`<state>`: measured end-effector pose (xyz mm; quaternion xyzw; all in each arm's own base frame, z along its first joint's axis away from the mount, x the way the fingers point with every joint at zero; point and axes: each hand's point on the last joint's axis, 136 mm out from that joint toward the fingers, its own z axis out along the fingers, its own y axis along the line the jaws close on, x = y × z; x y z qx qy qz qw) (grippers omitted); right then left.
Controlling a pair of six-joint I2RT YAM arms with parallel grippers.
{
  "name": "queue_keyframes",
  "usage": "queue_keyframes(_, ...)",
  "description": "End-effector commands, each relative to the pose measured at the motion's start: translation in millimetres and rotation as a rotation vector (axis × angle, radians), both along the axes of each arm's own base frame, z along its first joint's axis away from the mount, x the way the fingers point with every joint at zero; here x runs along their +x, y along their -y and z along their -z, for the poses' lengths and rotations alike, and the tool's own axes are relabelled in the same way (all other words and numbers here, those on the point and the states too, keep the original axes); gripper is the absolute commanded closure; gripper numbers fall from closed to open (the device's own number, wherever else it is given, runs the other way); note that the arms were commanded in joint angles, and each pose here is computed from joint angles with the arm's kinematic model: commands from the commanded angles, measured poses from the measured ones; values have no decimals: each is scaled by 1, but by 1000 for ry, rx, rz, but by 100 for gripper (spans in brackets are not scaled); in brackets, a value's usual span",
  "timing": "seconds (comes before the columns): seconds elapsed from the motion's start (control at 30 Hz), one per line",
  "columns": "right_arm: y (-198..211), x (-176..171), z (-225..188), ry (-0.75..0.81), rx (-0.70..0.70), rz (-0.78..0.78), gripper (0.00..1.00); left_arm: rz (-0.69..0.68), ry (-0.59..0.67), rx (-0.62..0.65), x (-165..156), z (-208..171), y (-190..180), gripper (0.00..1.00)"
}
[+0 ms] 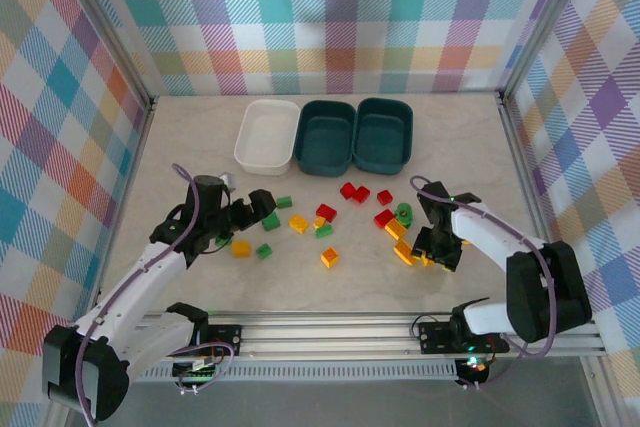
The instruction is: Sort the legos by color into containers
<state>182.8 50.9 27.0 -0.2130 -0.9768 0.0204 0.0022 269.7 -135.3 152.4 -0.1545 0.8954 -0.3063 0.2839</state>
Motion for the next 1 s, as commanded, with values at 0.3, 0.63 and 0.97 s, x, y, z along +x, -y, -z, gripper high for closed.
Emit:
queue_keyframes(0.3, 16, 33, 5, 64, -57, 55, 51, 38, 24, 5, 2, -12, 5, 0)
queue_keyframes(0.63, 14, 56, -33, 202, -43, 12, 77, 23, -46, 13, 7, 2, 7, 0)
queue_keyframes(0.97, -39, 202, -112, 547, 87, -102, 77, 2, -199, 46, 17, 31, 10, 0)
